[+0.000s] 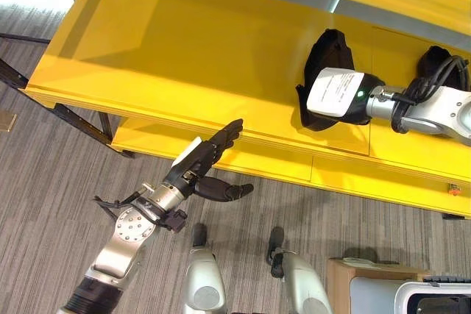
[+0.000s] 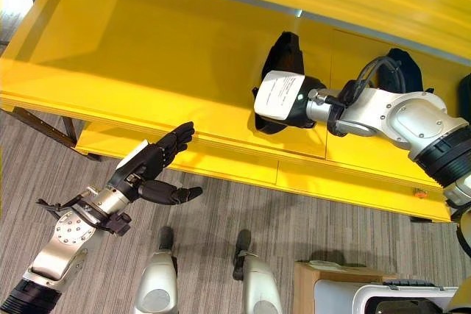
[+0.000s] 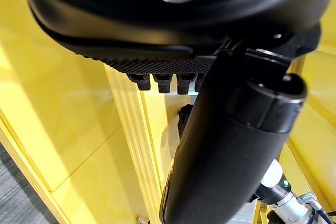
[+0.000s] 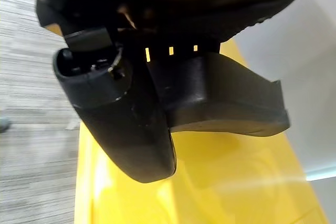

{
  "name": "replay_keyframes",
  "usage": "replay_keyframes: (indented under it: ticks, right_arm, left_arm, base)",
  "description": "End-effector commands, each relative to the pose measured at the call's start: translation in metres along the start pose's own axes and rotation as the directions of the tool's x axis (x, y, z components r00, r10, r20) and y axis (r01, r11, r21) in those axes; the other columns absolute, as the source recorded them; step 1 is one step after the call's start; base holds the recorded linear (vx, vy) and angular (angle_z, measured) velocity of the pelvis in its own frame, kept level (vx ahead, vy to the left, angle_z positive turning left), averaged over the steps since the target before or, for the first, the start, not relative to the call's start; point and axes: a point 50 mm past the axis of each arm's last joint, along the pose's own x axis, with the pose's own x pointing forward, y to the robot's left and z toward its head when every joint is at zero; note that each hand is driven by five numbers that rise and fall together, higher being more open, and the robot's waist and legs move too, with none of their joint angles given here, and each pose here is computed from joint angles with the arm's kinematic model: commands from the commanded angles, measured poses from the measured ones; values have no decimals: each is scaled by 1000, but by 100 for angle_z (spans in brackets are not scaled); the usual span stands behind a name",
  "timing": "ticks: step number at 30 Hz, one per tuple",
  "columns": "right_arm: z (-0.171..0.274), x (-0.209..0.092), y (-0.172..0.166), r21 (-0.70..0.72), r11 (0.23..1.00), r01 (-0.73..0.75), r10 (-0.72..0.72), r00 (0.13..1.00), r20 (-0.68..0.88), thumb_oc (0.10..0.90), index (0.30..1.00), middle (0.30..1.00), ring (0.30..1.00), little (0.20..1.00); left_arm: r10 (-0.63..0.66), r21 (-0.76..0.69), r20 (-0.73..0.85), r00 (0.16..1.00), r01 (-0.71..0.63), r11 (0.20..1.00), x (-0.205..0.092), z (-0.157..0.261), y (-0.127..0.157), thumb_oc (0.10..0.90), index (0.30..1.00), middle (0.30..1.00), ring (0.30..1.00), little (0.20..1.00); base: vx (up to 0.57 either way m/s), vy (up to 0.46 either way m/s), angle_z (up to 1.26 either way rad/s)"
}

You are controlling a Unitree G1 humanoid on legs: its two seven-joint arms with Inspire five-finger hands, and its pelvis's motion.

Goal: Move parts from the plastic box to the shelf.

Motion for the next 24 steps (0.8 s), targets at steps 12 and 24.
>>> replay_keyframes:
  ticks: [12,24]
  right_arm:
    - [-92,-43,-33,-85,976,201,-218,885,-412,400,300,300,300,300]
    - [-104,-50,-27,-85,969,230,-242,839,-488,400,300,300,300,300]
  left_arm:
    - [-38,62,124,991,31,998,-7,27,3,900,1000,1000,1000,1000]
    - [-33,42,124,992,28,999,-9,27,8,900,1000,1000,1000,1000]
  base:
    - [39,-43,0]
    - [-4,-44,5]
